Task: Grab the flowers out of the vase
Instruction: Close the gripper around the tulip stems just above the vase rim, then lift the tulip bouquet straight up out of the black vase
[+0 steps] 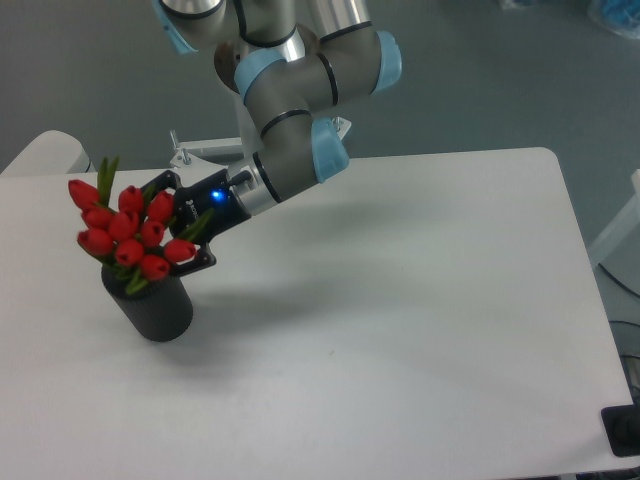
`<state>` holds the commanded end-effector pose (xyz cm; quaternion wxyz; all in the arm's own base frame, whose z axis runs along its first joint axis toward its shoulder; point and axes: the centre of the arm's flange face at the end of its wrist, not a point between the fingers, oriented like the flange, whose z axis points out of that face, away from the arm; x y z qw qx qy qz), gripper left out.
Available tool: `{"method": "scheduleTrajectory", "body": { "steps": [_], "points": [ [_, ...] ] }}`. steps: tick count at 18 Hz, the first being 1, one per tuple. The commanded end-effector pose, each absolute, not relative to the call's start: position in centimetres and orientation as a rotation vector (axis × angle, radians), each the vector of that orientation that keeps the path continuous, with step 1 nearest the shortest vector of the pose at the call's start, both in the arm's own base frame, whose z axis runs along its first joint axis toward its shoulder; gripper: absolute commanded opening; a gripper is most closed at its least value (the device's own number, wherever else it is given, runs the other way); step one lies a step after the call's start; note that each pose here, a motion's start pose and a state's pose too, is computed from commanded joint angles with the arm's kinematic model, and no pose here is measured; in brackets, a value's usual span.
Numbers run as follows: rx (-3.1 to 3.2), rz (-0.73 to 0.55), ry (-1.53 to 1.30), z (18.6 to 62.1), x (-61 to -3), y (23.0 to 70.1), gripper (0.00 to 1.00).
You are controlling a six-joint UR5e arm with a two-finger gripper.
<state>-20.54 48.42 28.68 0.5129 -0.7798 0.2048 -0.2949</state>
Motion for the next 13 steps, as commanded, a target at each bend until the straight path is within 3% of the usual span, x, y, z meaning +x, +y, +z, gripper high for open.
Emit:
{"method": "scheduleTrajectory", "body": {
  "steps": [13],
  "points": [
    [-1.776,-0.784,0.317,33.4,-22.7,49.4,0.21]
  ]
}}
